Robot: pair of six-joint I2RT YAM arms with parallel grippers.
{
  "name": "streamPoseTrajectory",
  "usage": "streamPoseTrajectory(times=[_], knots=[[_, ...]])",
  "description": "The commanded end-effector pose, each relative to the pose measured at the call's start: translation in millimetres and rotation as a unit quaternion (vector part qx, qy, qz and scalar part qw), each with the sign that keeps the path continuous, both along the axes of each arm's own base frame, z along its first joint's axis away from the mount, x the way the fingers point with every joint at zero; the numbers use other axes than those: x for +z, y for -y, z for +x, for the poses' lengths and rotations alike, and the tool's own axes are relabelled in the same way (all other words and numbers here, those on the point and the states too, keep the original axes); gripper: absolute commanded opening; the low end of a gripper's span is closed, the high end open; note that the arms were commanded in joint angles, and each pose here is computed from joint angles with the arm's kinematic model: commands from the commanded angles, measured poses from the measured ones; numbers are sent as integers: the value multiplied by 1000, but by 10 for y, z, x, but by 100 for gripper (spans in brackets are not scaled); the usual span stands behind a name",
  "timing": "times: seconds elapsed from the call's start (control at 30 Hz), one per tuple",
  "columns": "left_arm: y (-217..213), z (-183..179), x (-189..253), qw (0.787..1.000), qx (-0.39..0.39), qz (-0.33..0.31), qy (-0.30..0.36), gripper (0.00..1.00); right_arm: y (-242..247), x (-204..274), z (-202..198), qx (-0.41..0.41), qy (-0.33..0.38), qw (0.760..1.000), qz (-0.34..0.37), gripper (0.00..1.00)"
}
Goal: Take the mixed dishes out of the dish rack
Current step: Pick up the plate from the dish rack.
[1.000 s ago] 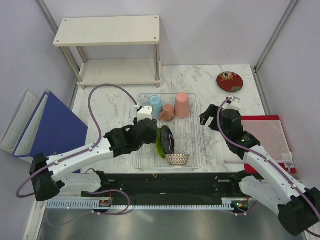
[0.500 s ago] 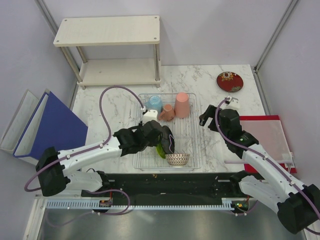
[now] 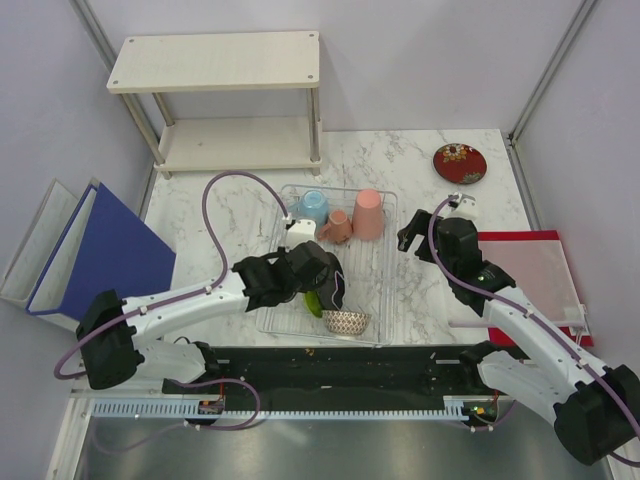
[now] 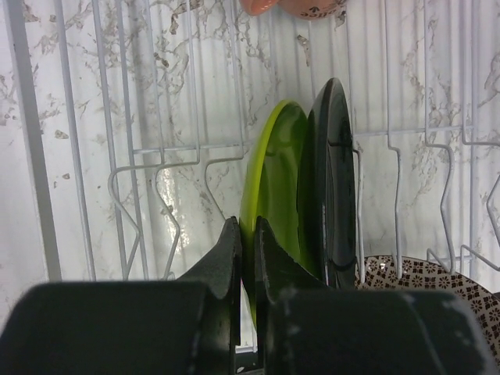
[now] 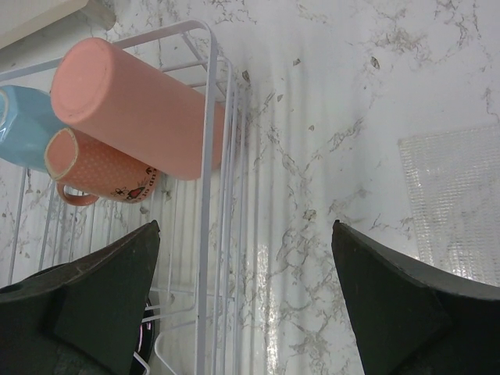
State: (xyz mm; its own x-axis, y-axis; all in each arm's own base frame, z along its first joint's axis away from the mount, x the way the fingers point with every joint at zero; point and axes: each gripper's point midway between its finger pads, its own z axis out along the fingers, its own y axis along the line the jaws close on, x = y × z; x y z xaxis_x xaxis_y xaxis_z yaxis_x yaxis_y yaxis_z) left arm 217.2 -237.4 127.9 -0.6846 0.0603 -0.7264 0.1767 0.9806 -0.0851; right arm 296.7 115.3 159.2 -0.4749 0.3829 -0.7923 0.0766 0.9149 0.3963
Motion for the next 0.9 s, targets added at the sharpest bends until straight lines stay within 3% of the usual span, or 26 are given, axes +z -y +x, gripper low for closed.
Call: streamPoseTrajectory(times=[0.0, 0.37, 0.7, 0.87], knots=[[82, -7, 406, 999, -34, -20, 29, 2, -18, 45, 40, 1, 13, 1000, 2, 98], [63, 14, 998, 996, -37, -48, 69, 2, -24, 87, 31, 2, 19, 1000, 7, 98], [-269, 142, 1917, 984, -8, -47, 170, 2, -36, 248, 13, 10, 35, 999, 13, 98], [-392, 136, 2161, 978, 5, -62, 198, 2, -105, 390, -7, 30, 46, 998, 26, 98]])
